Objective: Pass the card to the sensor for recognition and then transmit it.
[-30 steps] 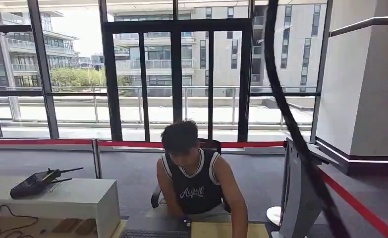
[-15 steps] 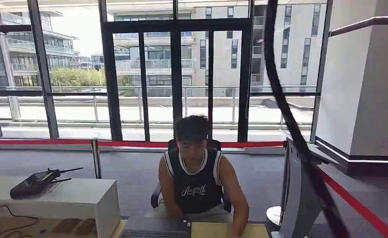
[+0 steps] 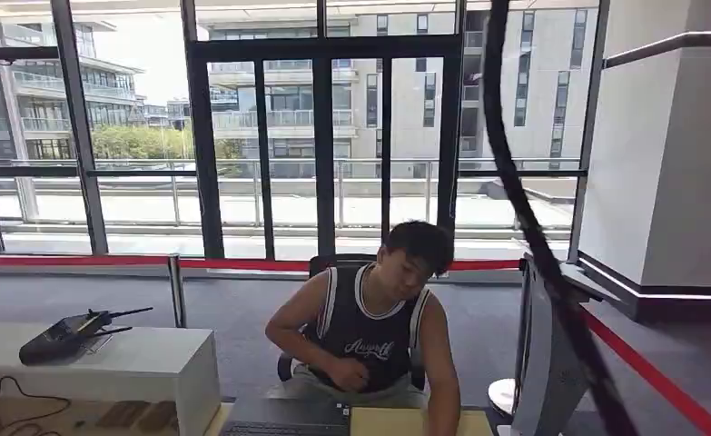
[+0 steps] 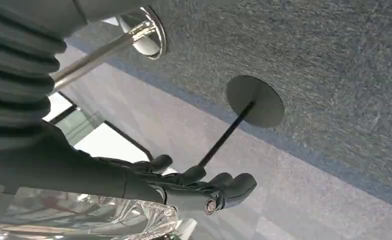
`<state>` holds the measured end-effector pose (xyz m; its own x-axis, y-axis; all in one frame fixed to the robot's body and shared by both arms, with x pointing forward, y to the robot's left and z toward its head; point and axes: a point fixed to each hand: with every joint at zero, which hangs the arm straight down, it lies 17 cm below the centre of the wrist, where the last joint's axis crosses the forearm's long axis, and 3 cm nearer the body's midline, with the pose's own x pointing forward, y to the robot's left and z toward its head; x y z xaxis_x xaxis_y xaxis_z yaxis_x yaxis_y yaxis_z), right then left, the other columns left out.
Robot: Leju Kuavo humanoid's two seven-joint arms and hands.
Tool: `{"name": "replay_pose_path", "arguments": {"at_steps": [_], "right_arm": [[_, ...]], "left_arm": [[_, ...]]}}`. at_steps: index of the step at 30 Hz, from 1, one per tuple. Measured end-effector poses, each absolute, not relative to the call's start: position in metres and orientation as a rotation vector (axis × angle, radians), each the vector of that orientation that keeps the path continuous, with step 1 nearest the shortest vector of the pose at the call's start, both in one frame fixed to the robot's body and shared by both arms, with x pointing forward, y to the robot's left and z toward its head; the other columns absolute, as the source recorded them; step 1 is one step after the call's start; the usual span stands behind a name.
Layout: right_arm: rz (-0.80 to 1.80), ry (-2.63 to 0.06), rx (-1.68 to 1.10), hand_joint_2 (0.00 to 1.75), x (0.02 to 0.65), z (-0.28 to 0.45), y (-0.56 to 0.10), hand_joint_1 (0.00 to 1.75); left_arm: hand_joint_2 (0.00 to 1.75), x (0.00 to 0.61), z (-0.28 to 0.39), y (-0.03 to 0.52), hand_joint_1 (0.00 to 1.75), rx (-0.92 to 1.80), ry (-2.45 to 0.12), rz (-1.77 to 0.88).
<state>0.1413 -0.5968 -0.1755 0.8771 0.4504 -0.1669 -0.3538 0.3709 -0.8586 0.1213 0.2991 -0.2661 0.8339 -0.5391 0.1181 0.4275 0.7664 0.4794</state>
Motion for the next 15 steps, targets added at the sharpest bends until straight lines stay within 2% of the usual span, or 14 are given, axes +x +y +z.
{"name": "replay_pose_path", "arguments": {"at_steps": [2, 3, 15], "right_arm": [[0.514, -0.096, -1.064, 1.75, 0.139, -0.178, -0.593, 0.0], [0.516, -0.093, -1.055, 0.0, 0.137, -0.18, -0.59, 0.0], [0.499, -0.046, -0.868, 0.0, 0.118, -0.216, -0.538, 0.0]], "left_arm": [[0.0, 0.121, -0.266, 0.299, 0.0, 0.456, -0.257, -0.532], [0.0, 0.122, -0.266, 0.299, 0.0, 0.456, -0.258, -0.533], [0.0, 0.122, -0.267, 0.296, 0.0, 0.439, -0.265, -0.539]]}}
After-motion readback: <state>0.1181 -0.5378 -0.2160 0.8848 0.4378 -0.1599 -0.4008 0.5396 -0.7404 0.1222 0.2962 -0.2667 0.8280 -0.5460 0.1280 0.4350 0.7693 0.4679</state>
